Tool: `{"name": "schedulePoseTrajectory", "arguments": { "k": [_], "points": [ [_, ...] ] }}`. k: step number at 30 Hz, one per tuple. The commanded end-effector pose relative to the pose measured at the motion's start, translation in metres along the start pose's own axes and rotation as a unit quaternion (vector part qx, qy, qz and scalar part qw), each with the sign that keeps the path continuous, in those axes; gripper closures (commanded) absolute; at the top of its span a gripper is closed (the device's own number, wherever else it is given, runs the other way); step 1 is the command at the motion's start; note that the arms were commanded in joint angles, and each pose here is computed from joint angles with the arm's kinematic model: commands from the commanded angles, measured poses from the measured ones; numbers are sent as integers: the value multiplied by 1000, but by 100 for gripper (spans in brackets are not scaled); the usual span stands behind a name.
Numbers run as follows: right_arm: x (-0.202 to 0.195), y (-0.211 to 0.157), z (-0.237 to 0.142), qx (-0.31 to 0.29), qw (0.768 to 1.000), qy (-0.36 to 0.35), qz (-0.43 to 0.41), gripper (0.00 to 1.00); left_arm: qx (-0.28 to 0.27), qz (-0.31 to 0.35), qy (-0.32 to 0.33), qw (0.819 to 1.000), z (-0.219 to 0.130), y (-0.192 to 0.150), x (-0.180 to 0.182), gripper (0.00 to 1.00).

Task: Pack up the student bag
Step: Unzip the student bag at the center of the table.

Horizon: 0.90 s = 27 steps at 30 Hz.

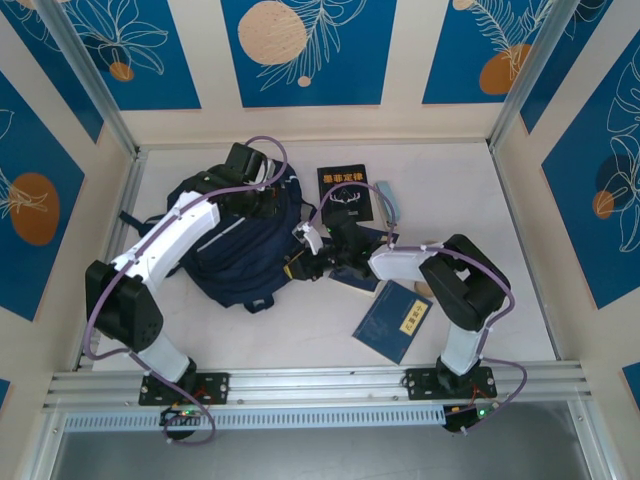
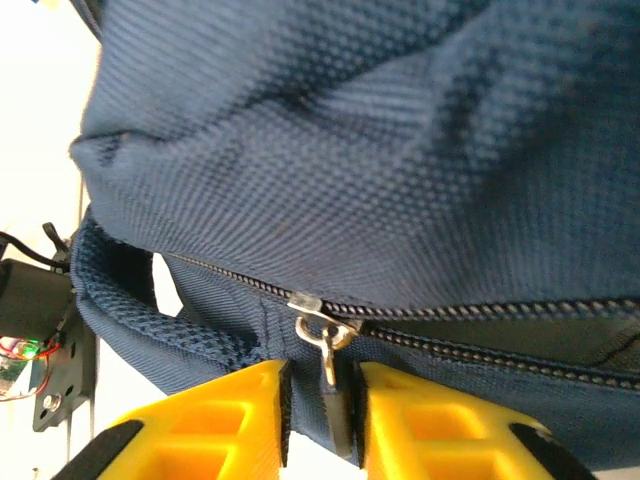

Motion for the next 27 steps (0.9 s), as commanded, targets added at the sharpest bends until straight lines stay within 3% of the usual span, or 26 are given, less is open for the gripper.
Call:
{"name": "schedulePoseTrajectory", "arguments": {
  "k": [1,6,8,10,12,16,22,27],
  "points": [
    [-4,5,3,-3,1000,-18,-6,79,-50,-9,-45,998,-17,21,-11,100],
    [-4,12,-4,-17,998,-48,-22,99,-47,-5,-39,998,-15,20,-10,100],
    [-6,14,-9,-20,997,-64,-24,100,-43,-1,-25,999,-16,19,-7,100],
    [-9,16,-18,-23,997,-75,-22,100,-36,8,-8,999,-17,18,-4,85],
    [-15,18,-29,-26,996,-87,-11,100,-21,28,2,999,-19,14,-1,62],
    [-27,21,-45,-31,994,-99,16,100,17,89,-6,996,-17,0,2,45],
    [-41,26,-59,-40,993,-96,51,100,81,176,-11,981,-4,-31,9,40],
    [-47,29,-61,-36,993,-92,62,100,99,203,0,974,18,-41,7,40]
  ]
}}
Point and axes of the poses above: each hand's point on the last joint's axis, 136 mm out from that joint toward the fingers, its own z axis out along the fingers, its own x axis along the line the jaws close on, y = z × x, the point moved 8 cm from there along -z, back along the fingers, and after that the axes turned 10 degrees about -z, right-handed, at the moved point
